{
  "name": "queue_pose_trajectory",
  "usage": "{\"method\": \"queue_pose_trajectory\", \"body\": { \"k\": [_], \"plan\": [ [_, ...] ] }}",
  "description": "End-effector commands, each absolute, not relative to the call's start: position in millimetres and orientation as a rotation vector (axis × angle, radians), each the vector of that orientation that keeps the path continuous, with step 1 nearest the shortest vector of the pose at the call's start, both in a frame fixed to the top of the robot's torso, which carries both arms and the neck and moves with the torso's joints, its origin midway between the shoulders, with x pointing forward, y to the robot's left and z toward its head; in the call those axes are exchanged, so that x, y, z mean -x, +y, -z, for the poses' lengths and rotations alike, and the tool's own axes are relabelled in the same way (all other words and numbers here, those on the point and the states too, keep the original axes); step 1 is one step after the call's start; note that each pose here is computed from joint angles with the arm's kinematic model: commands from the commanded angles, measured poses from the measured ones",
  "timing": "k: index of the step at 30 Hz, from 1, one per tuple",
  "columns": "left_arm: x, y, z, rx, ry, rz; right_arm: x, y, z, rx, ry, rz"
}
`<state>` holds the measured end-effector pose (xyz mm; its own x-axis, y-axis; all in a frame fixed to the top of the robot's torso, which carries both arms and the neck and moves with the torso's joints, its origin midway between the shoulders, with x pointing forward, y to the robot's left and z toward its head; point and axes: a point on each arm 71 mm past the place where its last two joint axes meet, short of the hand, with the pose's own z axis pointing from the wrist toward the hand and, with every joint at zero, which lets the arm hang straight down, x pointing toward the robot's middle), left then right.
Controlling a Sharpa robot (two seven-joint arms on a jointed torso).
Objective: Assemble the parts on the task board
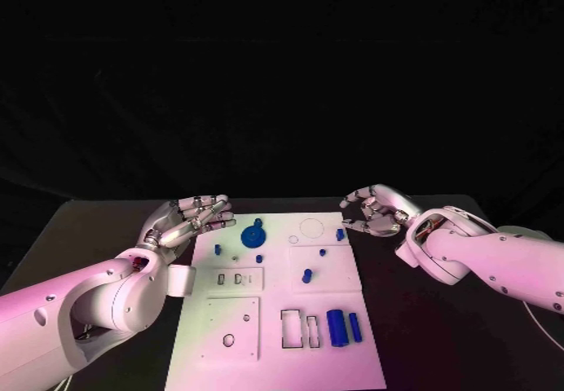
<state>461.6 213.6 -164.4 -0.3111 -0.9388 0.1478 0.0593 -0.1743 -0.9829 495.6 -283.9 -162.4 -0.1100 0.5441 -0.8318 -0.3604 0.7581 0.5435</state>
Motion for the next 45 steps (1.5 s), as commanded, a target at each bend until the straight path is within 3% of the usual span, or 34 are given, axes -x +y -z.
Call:
{"method": "queue_pose_trajectory", "body": {
  "k": [1, 11, 33, 45],
  "plan": [
    [-461.3, 211.3, 163.2, 1.091, 1.287, 1.632, -493.3, -286.9, 169.1, -0.138, 1.550, -0.816],
    [-461.9, 211.7, 163.8, 1.092, 1.287, 1.633, -494.2, -300.9, 181.6, -0.136, 1.593, -0.772],
    [-461.6, 213.3, 163.7, 1.093, 1.286, 1.629, -502.8, -280.7, 209.1, -0.124, 1.655, -0.750],
    [-461.6, 214.4, 163.8, 1.094, 1.285, 1.626, -506.4, -277.0, 214.2, -0.129, 1.651, -0.729]
  ]
}}
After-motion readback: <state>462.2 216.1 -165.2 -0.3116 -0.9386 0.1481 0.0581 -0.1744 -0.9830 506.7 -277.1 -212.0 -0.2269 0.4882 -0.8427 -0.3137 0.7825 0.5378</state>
